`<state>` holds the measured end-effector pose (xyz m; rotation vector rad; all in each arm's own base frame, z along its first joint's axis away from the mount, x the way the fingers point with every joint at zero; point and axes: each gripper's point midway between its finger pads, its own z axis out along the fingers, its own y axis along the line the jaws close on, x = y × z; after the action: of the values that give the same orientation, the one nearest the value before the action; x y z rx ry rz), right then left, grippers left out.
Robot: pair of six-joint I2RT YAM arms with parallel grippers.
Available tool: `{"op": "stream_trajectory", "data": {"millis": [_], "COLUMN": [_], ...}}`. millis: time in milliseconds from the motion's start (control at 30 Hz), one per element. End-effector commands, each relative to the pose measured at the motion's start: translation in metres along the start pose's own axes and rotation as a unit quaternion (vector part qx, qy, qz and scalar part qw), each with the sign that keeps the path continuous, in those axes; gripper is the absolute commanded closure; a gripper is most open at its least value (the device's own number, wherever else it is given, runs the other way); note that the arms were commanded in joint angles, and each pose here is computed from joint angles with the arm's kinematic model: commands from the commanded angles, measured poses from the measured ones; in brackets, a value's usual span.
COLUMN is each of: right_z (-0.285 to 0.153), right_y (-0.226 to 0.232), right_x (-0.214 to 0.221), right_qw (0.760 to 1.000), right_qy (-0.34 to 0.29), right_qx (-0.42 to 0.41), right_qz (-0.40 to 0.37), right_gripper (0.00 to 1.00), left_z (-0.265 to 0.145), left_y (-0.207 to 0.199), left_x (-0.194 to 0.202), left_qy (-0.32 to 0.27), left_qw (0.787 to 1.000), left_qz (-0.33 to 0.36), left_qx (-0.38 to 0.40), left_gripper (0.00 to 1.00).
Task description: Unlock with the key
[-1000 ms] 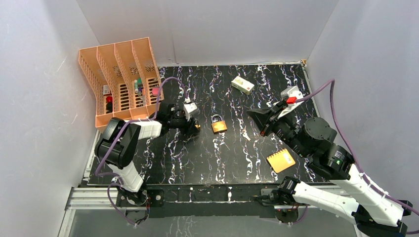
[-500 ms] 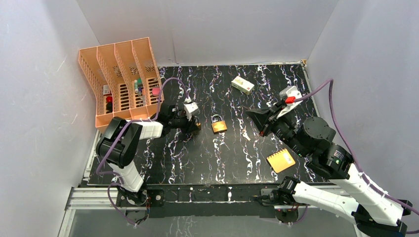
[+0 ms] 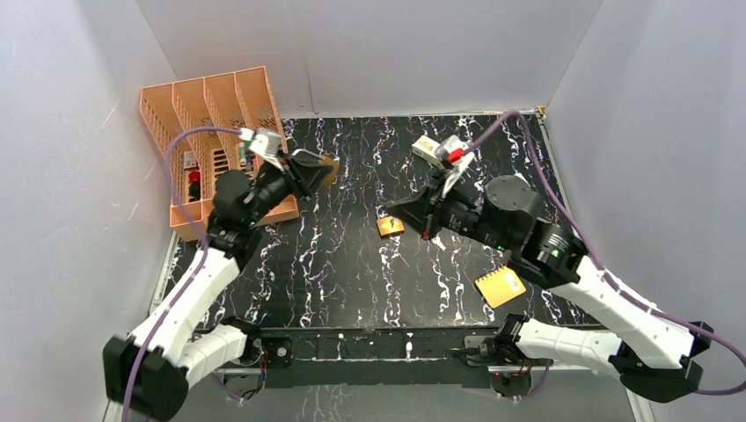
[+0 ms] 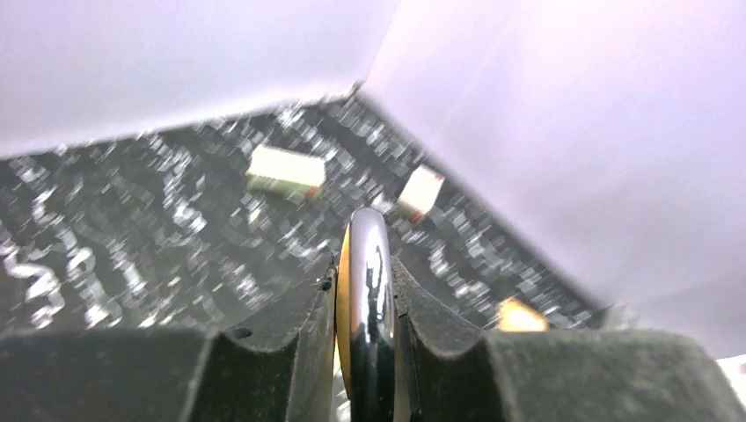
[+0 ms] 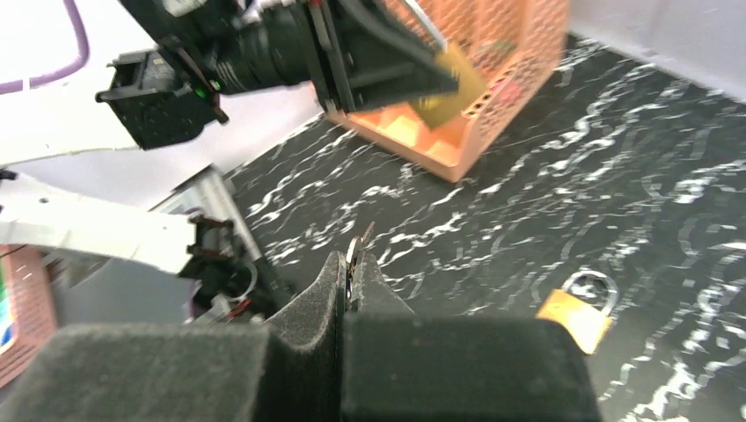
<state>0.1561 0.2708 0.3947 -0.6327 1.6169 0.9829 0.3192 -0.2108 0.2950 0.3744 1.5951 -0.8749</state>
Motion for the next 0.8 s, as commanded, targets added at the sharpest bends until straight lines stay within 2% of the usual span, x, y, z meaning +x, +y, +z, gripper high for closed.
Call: {"op": "stream_trajectory", "data": {"millis": [0, 167, 233, 367, 467, 600, 767], "right_z": [0.0, -0.001, -0.004, -0.008, -0.006, -0.008, -0.005], "right_y": [0.055, 0.075, 0.078, 0.083, 0.087, 0.088, 0.073], "right_x": [-0.04, -0.039, -0.04, -0.044, -0.047, -0.057, -0.065], "right_qw": [0.99, 0.978, 0.97, 0.952, 0.937, 0.915, 0.886], "right_qy": [-0.034, -0.039, -0.065, -0.106, -0.127, -0.173, -0.236], "right_qx": [-0.13, -0.185, -0.201, -0.233, -0.256, -0.282, -0.28], "right_qz": [0.033, 0.087, 0.117, 0.17, 0.202, 0.232, 0.284], "right_gripper": [1.0, 1.0, 1.0, 1.0, 1.0, 1.0, 1.0], "left_z": [-0.04, -0.085, -0.104, -0.124, -0.129, -0.133, -0.14], "left_y": [-0.056, -0.086, -0.09, -0.086, -0.086, -0.091, -0.091], "left_x": [-0.082, -0.104, -0.11, -0.116, -0.122, -0.137, -0.157], "left_qy": [-0.112, -0.168, -0.195, -0.241, -0.251, -0.256, -0.279], "left_qw": [0.98, 0.943, 0.925, 0.867, 0.829, 0.798, 0.775], "left_qz": [-0.158, -0.273, -0.315, -0.423, -0.484, -0.525, -0.545], "left_qx": [0.045, 0.085, 0.089, 0.104, 0.126, 0.149, 0.155], "left_gripper": [1.0, 1.0, 1.0, 1.0, 1.0, 1.0, 1.0]}}
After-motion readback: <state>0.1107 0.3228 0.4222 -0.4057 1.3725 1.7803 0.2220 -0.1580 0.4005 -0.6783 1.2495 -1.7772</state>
